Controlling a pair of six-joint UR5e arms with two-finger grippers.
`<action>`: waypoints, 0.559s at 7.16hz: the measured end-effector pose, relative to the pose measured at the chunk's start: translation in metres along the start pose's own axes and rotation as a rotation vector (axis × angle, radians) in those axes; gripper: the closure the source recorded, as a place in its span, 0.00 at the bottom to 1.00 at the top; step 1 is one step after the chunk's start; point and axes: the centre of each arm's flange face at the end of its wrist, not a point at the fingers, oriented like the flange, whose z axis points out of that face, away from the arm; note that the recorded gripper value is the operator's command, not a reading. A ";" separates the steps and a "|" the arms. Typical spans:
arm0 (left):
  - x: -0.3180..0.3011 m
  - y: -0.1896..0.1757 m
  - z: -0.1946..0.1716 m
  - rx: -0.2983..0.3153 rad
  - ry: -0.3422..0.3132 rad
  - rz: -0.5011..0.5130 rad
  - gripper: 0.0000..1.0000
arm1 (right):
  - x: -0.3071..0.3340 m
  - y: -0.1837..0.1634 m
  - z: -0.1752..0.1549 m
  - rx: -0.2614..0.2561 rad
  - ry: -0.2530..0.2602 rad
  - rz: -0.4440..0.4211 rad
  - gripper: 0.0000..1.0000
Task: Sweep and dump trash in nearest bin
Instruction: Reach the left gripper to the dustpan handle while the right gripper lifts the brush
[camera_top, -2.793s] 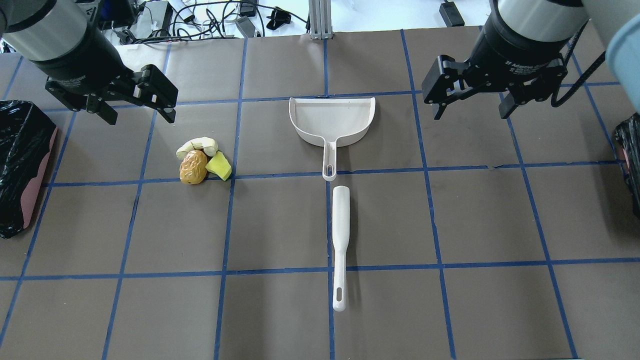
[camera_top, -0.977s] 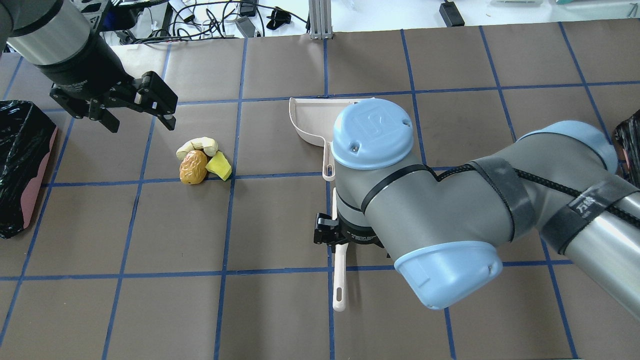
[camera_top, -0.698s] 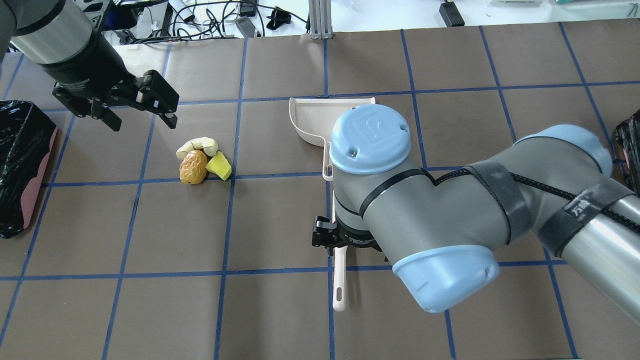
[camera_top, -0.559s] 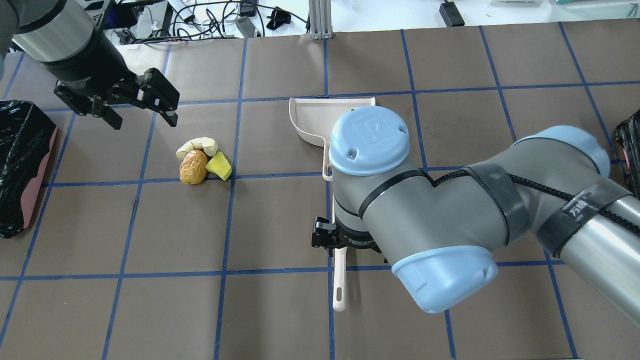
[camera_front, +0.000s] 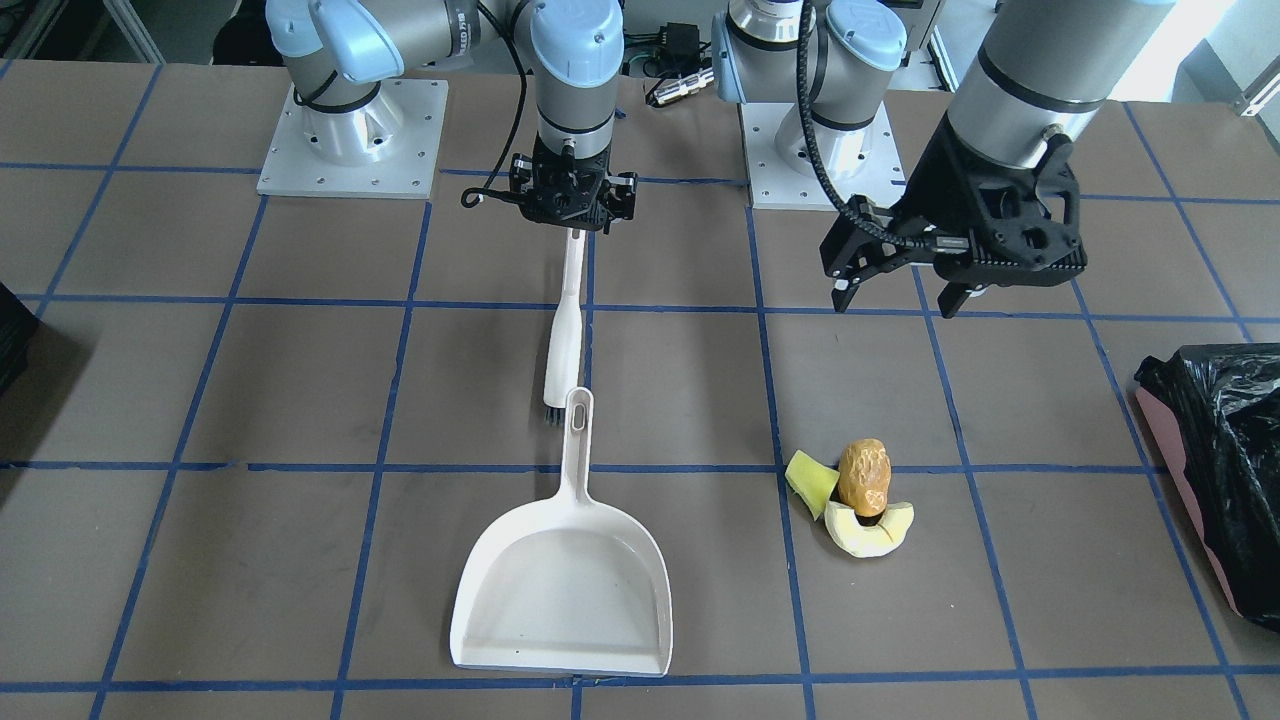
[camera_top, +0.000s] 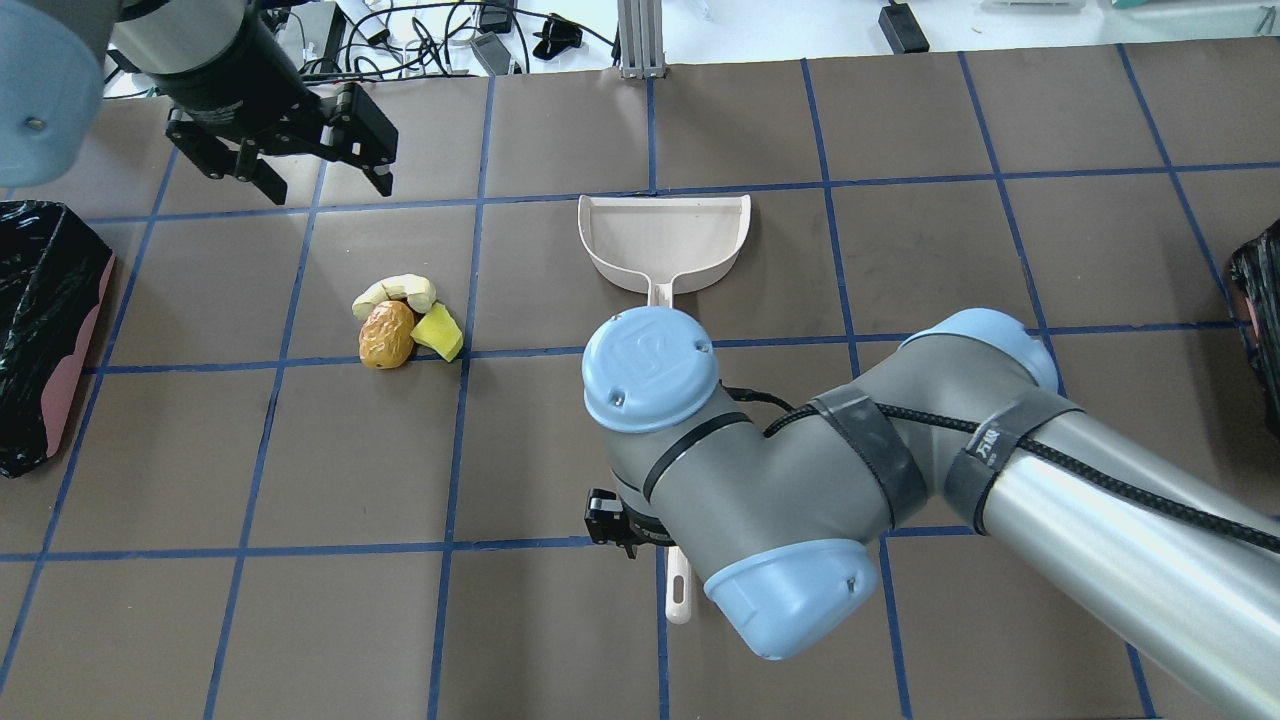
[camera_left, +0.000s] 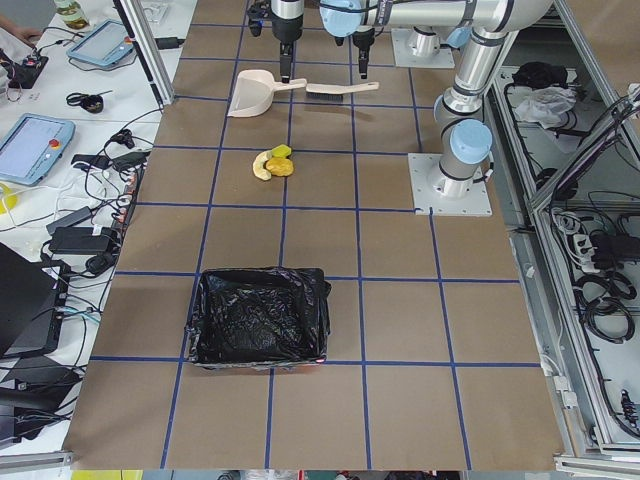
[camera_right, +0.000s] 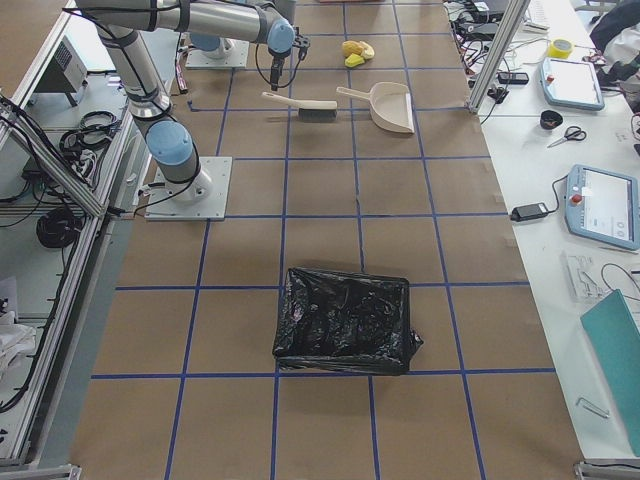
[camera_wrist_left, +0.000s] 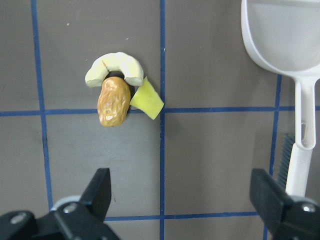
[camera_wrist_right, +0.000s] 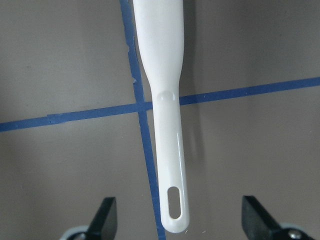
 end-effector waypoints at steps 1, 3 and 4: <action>0.023 -0.014 0.014 0.018 0.005 0.001 0.00 | -0.003 0.001 0.011 -0.012 0.013 -0.013 0.14; 0.080 -0.032 0.058 0.041 0.018 0.025 0.00 | -0.001 0.005 0.035 -0.029 0.022 -0.056 0.19; 0.104 -0.038 0.083 0.040 0.022 0.051 0.00 | 0.000 0.006 0.047 -0.028 0.019 -0.064 0.39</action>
